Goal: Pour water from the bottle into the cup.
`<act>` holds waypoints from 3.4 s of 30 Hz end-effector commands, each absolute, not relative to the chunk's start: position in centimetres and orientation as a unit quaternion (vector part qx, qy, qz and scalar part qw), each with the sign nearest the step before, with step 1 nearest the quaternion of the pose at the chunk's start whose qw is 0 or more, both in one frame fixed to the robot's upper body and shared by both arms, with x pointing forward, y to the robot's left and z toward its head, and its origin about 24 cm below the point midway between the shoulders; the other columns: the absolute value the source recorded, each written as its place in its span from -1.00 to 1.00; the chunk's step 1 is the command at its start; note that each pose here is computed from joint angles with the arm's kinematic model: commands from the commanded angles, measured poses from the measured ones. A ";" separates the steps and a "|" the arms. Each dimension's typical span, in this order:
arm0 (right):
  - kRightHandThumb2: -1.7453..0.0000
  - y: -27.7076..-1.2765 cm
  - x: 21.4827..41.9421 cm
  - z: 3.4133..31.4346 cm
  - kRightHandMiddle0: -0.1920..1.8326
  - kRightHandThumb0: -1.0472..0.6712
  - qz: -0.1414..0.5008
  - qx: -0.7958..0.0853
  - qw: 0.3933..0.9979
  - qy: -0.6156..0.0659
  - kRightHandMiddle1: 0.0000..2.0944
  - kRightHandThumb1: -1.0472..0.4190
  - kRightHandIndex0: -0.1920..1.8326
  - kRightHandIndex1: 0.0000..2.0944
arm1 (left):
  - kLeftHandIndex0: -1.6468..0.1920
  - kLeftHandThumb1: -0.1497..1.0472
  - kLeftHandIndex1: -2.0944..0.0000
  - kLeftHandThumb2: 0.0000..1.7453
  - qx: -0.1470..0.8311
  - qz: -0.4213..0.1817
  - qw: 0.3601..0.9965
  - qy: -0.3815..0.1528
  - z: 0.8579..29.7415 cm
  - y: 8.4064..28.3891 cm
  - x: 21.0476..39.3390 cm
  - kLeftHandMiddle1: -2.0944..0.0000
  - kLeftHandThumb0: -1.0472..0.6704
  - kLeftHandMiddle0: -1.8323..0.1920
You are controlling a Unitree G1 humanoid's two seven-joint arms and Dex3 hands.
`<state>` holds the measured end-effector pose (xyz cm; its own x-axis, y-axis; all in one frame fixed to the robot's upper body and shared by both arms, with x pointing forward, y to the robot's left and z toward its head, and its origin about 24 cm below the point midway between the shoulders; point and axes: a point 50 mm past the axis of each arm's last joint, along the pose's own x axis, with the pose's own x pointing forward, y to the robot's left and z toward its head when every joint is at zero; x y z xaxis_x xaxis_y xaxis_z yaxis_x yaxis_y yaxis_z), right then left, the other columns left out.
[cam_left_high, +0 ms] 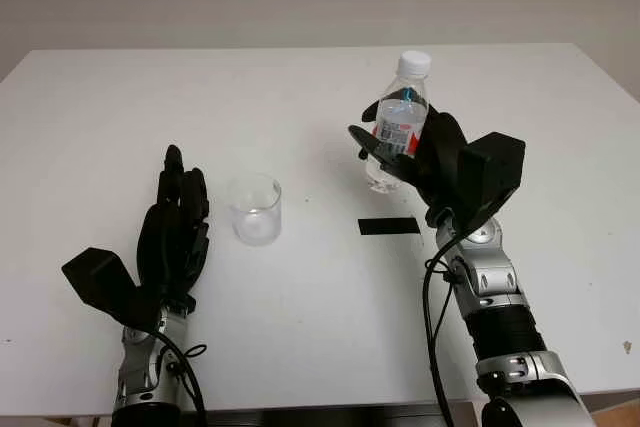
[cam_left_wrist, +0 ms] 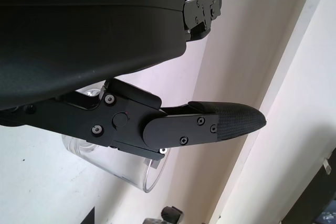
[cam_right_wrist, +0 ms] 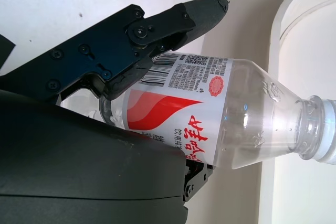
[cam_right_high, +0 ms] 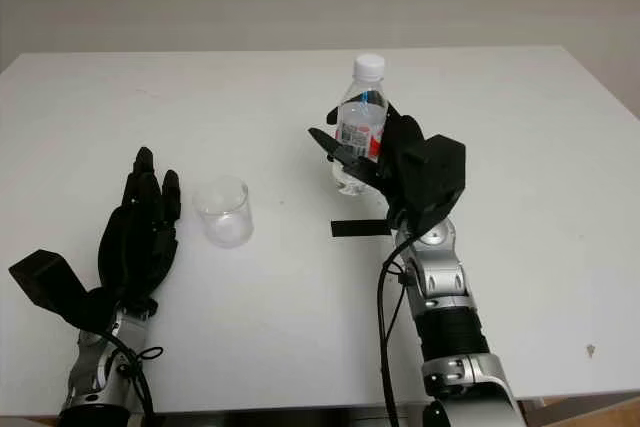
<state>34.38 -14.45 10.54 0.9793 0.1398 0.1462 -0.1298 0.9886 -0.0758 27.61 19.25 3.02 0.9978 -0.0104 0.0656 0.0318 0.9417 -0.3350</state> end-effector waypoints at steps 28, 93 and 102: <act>0.60 -15.3 32.6 6.4 0.22 -0.20 0.055 -0.041 0.997 -0.018 1.00 -1.00 0.58 1.00 | 0.99 1.00 0.97 -0.46 -0.162 0.007 0.986 0.021 0.8 20.1 25.7 0.96 -0.66 0.99; 0.94 -17.0 30.9 4.7 -1.00 -0.82 0.161 -0.052 0.986 -0.004 -1.00 -0.83 -1.00 -1.00 | 0.99 1.00 0.95 -0.48 -0.152 0.001 0.988 0.023 1.1 20.6 25.9 0.95 -0.67 0.98; 0.93 -18.8 29.7 4.7 -1.00 -0.96 0.144 -0.070 0.987 -0.002 -1.00 -0.85 -1.00 -1.00 | 0.99 1.00 0.95 -0.49 -0.152 -0.005 0.988 0.019 1.2 20.8 26.0 0.95 -0.66 0.99</act>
<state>29.82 -18.49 4.36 0.9565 0.2905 -0.0254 -0.2913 0.9480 -0.1280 26.93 20.58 2.94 0.9989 -0.0239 0.0407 0.0347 0.9567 -0.2890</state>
